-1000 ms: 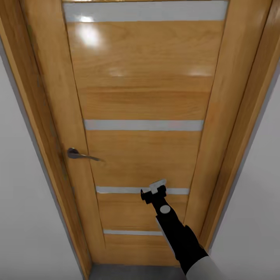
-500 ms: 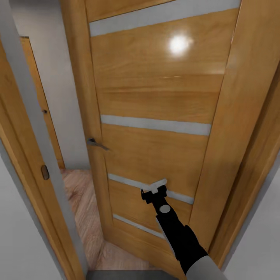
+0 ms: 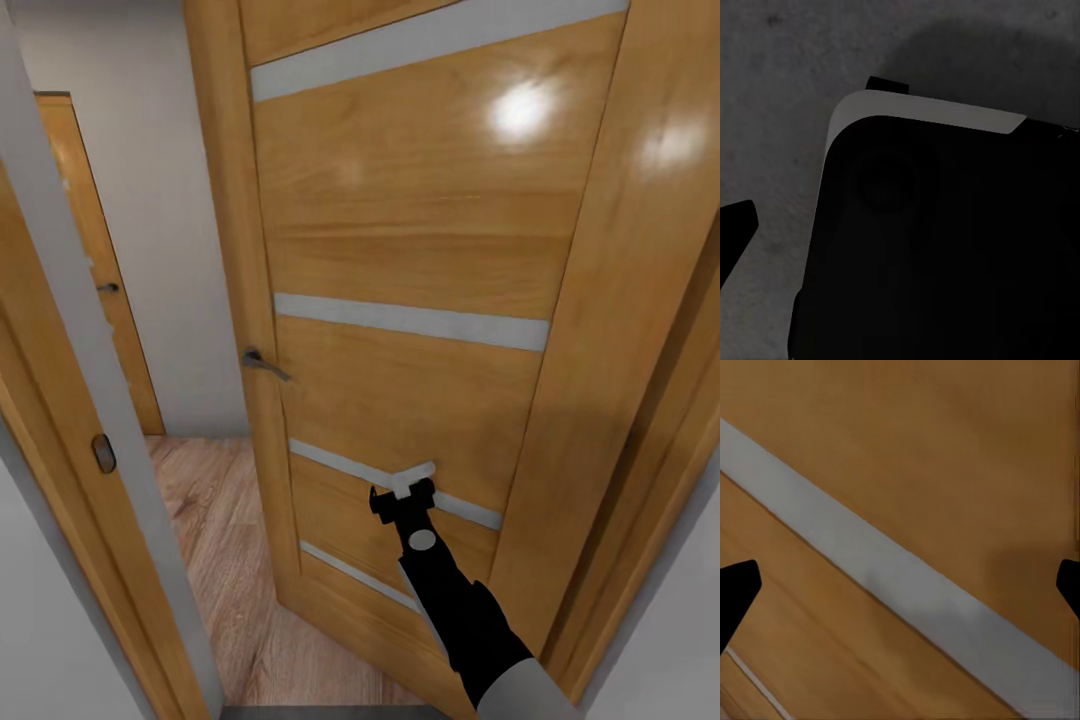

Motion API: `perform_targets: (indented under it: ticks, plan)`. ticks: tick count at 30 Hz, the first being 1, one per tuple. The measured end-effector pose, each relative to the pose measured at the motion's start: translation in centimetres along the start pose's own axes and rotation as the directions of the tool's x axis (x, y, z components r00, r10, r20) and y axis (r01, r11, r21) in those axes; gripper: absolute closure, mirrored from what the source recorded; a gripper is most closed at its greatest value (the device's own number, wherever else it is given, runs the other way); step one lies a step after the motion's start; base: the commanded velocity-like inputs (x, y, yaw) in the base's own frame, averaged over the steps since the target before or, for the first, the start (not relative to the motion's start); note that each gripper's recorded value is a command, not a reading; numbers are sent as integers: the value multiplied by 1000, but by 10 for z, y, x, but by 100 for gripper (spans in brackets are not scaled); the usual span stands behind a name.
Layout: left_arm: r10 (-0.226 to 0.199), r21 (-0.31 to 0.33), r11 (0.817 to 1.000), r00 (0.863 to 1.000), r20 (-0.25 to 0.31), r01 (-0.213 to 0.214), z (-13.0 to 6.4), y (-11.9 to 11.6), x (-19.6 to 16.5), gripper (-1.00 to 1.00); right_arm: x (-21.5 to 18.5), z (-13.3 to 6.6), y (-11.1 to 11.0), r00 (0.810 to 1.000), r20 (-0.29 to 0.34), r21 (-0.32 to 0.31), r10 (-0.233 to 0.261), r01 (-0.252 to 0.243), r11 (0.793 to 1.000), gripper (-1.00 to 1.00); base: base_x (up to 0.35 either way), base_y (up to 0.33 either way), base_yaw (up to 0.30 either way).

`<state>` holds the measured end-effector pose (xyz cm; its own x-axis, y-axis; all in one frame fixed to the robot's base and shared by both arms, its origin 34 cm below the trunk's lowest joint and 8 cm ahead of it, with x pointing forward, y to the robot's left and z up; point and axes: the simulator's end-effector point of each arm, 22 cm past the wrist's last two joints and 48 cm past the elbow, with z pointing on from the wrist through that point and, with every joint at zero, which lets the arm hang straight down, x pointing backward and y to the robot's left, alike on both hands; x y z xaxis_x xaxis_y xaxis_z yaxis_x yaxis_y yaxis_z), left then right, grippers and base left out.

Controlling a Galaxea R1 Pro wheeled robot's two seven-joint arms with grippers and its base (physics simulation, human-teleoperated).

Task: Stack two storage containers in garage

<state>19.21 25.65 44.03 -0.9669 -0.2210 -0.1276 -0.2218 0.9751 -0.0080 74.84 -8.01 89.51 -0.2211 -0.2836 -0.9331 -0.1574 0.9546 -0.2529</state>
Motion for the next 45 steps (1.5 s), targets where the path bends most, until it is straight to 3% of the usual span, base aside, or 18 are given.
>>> perform_targets:
  ticks: [8, 12, 18, 24, 33, 37, 45]
  plan:
    - [0, 0, 1000, 1000, 0, 0, 0, 0, 0, -100, -2, 11, -12, 998, -64, 19, -9, 11, 1000, -100, 0, 0, 0]
    - [0, 0, 1000, 1000, 0, 0, 0, 0, 0, -100, -11, 33, -29, 994, -96, 46, -56, 61, 997, -100, 0, 0, 0]
    - [0, 0, 1000, 1000, 0, 0, 0, 0, 0, -100, -66, 70, -67, 988, -86, 99, -130, 138, 985, -100, 0, 0, 0]
    - [0, 0, 1000, 1000, 0, 0, 0, 0, 0, -100, -86, 76, -73, 990, -72, 100, -120, 127, 987, -100, 0, 0, 0]
    - [-1, 0, 1000, 1000, 0, 1, 0, 0, 0, -100, -108, 81, -82, 985, -58, 117, -165, 171, 978, -100, 0, 0, 0]
    - [-1, 0, 1000, 1000, 0, 1, 0, 0, 0, -100, -114, 80, -77, 978, -45, 111, -202, 206, 972, -100, 0, 0, 0]
    - [-1, 0, 1000, 1000, 0, 1, 0, 0, 0, -100, -114, 81, -71, 977, -42, 88, -207, 210, 974, -100, 0, 0, 0]
